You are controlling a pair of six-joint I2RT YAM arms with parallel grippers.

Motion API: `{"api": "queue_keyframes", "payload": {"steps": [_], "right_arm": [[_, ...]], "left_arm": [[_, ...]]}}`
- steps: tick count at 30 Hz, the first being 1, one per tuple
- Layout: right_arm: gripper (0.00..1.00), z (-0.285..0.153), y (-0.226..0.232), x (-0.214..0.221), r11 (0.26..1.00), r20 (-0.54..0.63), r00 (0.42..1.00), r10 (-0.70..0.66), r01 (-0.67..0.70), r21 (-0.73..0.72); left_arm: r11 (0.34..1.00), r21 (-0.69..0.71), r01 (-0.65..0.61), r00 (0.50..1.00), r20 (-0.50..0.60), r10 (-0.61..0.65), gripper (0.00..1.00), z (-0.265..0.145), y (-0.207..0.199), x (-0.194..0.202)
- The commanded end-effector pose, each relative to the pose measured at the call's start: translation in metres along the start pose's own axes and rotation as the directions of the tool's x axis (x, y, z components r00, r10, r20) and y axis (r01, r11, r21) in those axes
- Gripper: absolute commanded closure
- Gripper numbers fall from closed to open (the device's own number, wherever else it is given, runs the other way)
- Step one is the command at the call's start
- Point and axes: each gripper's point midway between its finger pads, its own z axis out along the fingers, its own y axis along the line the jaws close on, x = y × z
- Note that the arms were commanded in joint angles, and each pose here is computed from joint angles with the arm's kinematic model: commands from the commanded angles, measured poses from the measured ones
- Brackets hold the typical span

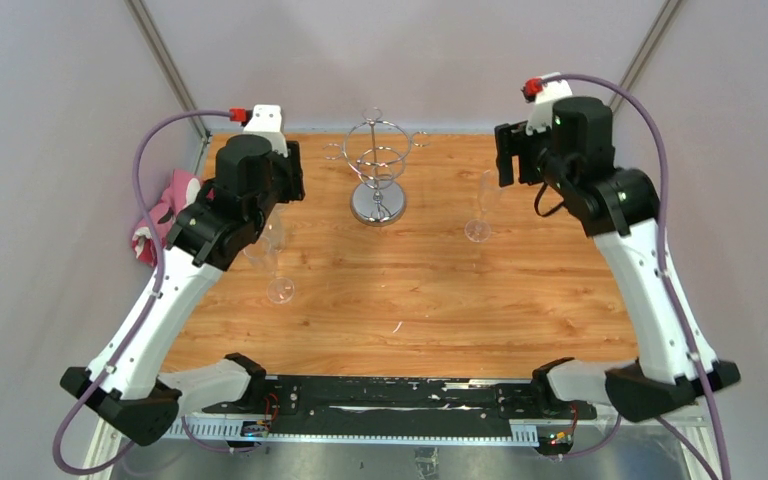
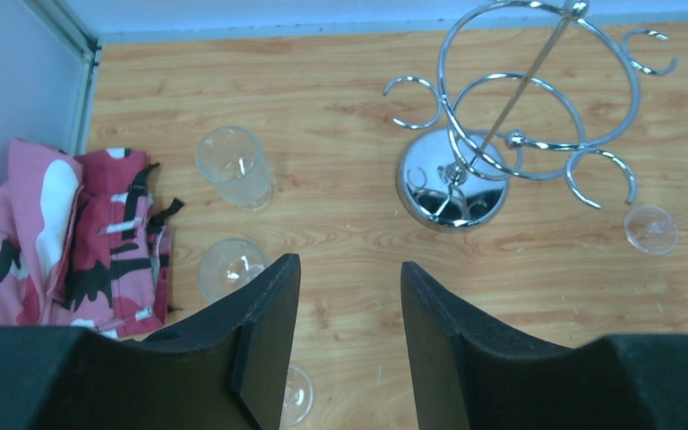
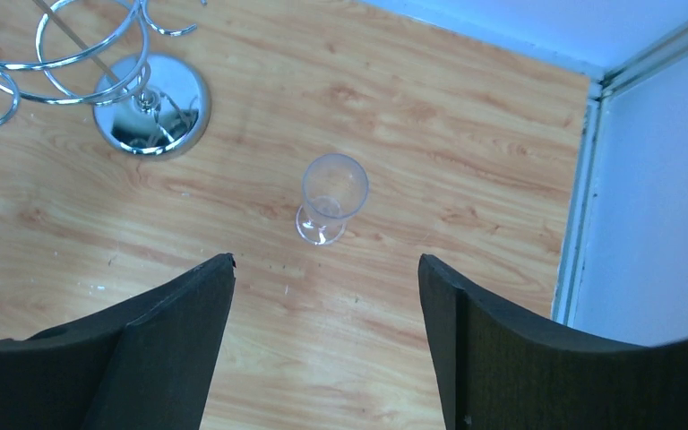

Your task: Take the wine glass off the wine glass rack

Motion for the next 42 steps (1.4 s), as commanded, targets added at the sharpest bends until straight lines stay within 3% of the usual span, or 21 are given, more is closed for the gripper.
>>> {"api": "queue_keyframes", "payload": {"steps": [1, 8, 18, 24, 42], "right_arm": [[0.20, -0.015, -0.005, -0.018, 0.993, 0.216, 0.973, 0.080, -0.098, 0.070], [0.19, -0.031, -0.007, 0.007, 0.975, 0.315, 0.934, 0.168, -0.204, 0.086], [0.18, -0.033, -0.022, 0.057, 0.948, 0.326, 0.928, 0.180, -0.253, 0.195], [0.18, -0.039, -0.039, 0.065, 0.913, 0.380, 0.907, 0.180, -0.298, 0.280], [0.15, -0.048, -0.053, 0.067, 0.889, 0.376, 0.914, 0.154, -0.295, 0.351]], "left_arm": [[0.994, 0.105, 0.017, 0.984, 0.173, -0.035, 0.49, -0.016, -0.011, -0.025], [0.969, 0.246, 0.011, 0.923, 0.370, -0.104, 0.47, -0.056, -0.015, -0.035], [0.976, 0.194, 0.099, 0.843, 0.504, -0.186, 0.48, -0.093, 0.025, -0.012], [0.968, 0.199, 0.152, 0.820, 0.521, -0.235, 0.49, -0.089, 0.030, 0.008], [0.974, 0.163, 0.159, 0.808, 0.545, -0.223, 0.49, -0.096, 0.039, -0.003]]}}
